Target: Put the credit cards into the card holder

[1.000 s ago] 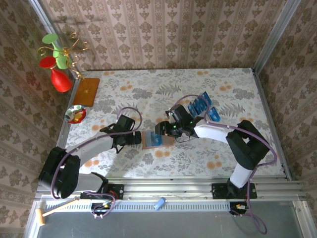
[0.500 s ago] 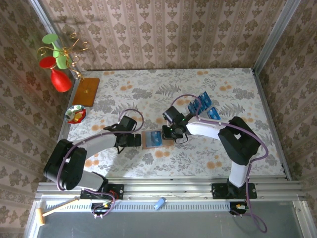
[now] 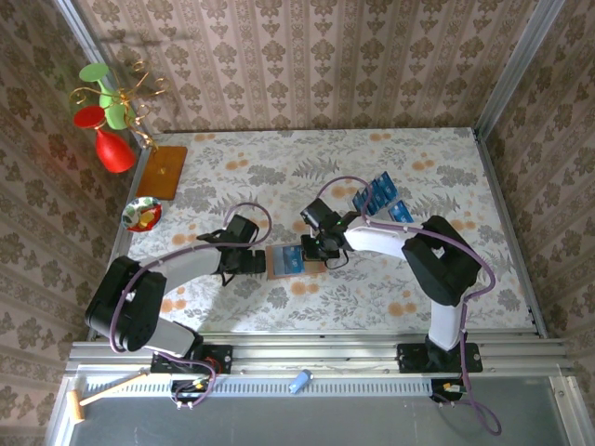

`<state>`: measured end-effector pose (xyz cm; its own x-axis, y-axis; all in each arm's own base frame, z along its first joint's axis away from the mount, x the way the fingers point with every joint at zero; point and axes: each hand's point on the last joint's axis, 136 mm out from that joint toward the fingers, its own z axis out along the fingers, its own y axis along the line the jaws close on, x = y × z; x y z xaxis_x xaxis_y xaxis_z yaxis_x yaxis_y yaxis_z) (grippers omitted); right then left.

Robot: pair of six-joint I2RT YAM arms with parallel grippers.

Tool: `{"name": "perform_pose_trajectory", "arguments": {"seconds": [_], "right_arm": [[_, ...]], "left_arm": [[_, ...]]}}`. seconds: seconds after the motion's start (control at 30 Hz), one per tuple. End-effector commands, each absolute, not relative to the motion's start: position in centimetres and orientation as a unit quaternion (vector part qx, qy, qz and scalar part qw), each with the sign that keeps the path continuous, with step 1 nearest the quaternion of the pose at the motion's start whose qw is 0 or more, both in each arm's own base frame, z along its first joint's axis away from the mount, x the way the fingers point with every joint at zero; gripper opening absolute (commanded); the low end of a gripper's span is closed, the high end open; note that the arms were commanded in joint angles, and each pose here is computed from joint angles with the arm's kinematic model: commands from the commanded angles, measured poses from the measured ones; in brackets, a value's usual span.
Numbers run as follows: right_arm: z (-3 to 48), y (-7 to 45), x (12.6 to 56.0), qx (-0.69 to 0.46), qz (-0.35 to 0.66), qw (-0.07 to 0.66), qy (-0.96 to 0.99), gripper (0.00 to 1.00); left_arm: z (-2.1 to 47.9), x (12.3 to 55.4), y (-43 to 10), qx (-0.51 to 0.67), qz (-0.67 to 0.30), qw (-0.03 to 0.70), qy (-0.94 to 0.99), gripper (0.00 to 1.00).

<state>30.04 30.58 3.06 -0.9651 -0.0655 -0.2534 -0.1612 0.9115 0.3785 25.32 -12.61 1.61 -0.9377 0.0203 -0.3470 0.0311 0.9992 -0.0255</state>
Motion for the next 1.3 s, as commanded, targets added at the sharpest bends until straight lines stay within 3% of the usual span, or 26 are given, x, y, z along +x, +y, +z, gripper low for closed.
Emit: {"name": "perform_pose_trajectory", "arguments": {"seconds": [0.0,1.27], "right_arm": [[2.7,30.9,30.0,-0.067,0.191,0.112,0.973,0.12],[2.0,35.6,29.4,-0.084,0.23,0.09,0.965,0.1]], "left_arm": [[1.7,26.3,-13.8,0.025,-0.028,0.186,0.982,1.0],[0.8,26.4,-15.7,0.042,-0.037,0.184,0.981,1.0]]}}
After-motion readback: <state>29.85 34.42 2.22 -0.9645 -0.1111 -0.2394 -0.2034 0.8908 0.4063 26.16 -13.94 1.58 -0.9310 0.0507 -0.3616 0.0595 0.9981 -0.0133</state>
